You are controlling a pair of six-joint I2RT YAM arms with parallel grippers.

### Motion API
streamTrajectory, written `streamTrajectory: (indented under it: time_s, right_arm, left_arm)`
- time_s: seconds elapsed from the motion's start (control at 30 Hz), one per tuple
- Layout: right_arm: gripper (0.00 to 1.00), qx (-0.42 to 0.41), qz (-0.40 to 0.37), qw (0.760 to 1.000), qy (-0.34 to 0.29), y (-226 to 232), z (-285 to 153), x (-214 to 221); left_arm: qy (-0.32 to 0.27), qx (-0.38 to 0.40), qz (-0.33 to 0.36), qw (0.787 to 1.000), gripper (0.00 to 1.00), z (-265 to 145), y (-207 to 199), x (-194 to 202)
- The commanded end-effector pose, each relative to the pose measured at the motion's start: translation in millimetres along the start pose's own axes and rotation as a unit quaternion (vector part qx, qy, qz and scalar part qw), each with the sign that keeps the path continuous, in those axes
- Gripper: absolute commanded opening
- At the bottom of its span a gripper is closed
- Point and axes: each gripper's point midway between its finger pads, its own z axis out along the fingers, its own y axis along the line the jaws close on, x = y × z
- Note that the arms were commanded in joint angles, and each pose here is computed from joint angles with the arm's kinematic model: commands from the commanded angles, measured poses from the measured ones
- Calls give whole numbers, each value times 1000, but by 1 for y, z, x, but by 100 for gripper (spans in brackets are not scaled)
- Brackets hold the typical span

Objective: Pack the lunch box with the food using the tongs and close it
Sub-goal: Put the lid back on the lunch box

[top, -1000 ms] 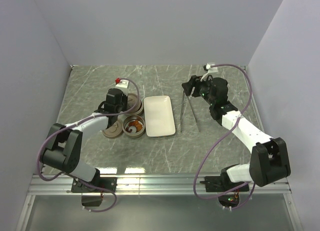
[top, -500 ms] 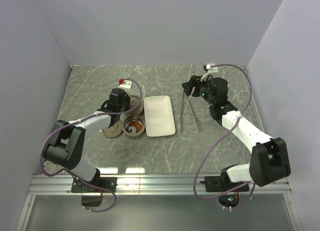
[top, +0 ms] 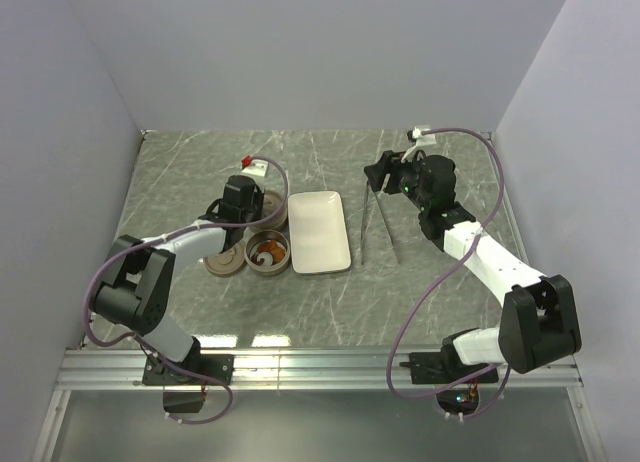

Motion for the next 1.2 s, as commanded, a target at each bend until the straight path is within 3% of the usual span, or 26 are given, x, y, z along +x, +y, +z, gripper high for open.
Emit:
streamTrajectory:
  time_s: [0.0,0.37,0.43,0.47,0.6,0.97,1.17]
  right_arm:
    - [68,0,-3,1000,-24,2,-6,-14]
    - [68,-2,-4,1000,-21,2,-5,-13]
    - [68,-2,-4,1000,-20,2,-5,-12]
    - [68,-1,-3,1000,-20,2,-5,-12]
    - [68,0,-4,1000,-17,1,-4,-10]
    - [68,2,-5,1000,-17,0,-4,-10]
    - [68,1,-6,1000,-18,0,-5,-11]
  left_arm:
    - [-18,14,-3,1000,0,5,-9,-17]
    - [-13,14,-12,1000,1,-1,-10,-14]
    - [-21,11,-15,1000,8,-4,-8,-18]
    - [-23,10,-15,1000,19,-5,-8,-18]
    - [-42,12,-14,999,41,-11,-8,-25]
    - [-97,-5,-26,995,50,-38,-3,-44]
    - [-118,-84,-82,986,52,-74,20,-40]
